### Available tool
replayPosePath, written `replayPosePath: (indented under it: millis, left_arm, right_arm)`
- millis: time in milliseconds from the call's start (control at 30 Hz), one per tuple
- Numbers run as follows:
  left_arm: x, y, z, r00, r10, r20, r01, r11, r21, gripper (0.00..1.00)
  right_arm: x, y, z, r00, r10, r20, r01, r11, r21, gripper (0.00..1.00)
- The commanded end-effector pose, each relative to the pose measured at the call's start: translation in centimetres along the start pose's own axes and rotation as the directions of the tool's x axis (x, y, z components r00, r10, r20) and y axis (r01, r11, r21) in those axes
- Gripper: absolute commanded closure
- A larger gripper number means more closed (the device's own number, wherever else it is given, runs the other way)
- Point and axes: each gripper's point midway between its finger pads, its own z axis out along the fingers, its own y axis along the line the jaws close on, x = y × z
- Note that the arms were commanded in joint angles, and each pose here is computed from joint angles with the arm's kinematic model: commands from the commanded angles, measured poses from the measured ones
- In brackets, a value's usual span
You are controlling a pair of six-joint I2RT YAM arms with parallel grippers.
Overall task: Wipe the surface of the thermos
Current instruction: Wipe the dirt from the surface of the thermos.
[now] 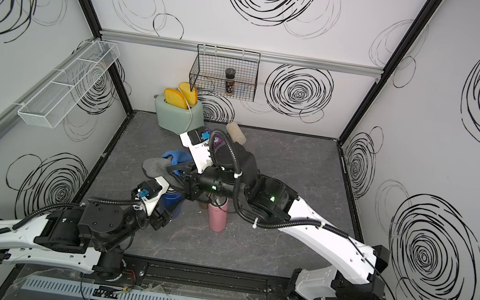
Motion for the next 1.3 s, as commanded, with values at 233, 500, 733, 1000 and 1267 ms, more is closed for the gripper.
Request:
replayPosePath:
  millis: [233,500,733,1000,1267]
  left_arm:
    - [-4.1,2.5,-0.8,0.980,-0.152,0.129,0.163,0.984,-0.079,1.00]
    - [-3.4,1.7,-0.2,0.990,-0.112,0.088,0.119,0.990,-0.079,1.00]
    - [-4.2,2.9,-1.1,0.982,-0.150,0.115,0.160,0.984,-0.082,1.00]
    - [-4.5,4.7,-2.0,0.969,-0.191,0.156,0.211,0.969,-0.126,1.00]
    - [-6.0,6.6,-3.3,0.895,-0.376,0.239,0.403,0.912,-0.074,1.00]
  right_arm:
    - [-0.9,0.0,-2.3,1.000,-0.008,0.029,0.007,0.999,0.050,1.00]
    - [-6.4,1.1,-1.1,0.991,-0.102,0.092,0.099,0.995,0.029,1.00]
    - [-2.8,0.8,1.5,0.999,-0.052,0.005,0.052,0.999,0.004,1.00]
    - [-0.1,0.5,-0.6,0.998,0.055,0.020,-0.055,0.998,-0.019,1.00]
    - [-0.3,-2.1,-3.6,0.992,0.093,0.090,-0.097,0.995,0.037,1.00]
